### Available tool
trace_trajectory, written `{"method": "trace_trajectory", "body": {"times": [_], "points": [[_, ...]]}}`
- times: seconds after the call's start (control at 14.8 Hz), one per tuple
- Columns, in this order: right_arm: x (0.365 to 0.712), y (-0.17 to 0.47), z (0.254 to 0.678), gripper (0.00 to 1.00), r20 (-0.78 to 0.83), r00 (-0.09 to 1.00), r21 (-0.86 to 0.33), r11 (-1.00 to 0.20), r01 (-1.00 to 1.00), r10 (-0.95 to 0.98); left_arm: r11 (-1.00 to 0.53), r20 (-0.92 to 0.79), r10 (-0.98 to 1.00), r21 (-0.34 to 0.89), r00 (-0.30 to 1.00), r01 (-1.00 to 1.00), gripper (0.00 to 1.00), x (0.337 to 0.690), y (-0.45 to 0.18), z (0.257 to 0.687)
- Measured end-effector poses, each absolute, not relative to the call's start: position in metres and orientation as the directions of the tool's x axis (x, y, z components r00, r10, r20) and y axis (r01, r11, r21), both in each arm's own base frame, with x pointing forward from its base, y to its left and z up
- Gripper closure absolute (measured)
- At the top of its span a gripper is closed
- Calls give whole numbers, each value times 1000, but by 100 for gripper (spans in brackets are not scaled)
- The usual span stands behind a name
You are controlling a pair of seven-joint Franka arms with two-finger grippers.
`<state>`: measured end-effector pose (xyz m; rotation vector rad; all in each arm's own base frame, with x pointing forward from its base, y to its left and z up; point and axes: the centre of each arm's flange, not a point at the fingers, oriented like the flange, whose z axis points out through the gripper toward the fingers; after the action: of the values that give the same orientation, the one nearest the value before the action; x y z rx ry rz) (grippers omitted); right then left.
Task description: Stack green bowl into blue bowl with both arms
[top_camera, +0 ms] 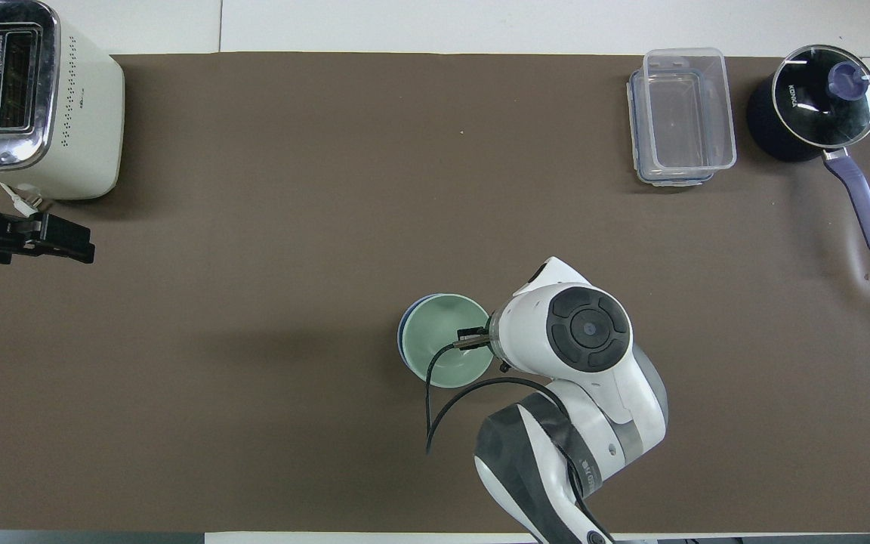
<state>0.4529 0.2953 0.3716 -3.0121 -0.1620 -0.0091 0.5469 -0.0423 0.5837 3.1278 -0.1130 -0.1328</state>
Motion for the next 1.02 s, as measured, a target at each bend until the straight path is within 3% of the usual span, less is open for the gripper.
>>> {"method": "trace_trajectory", "body": {"times": [0.34, 1.02], "points": [[451, 297, 369, 96, 13, 993, -124, -986, 114, 114, -997, -148, -74, 20, 986, -72, 0, 538, -43, 617], [452, 298, 371, 96, 27, 993, -129, -985, 116, 114, -997, -80, -74, 21, 994, -72, 0, 543, -44, 623]]}}
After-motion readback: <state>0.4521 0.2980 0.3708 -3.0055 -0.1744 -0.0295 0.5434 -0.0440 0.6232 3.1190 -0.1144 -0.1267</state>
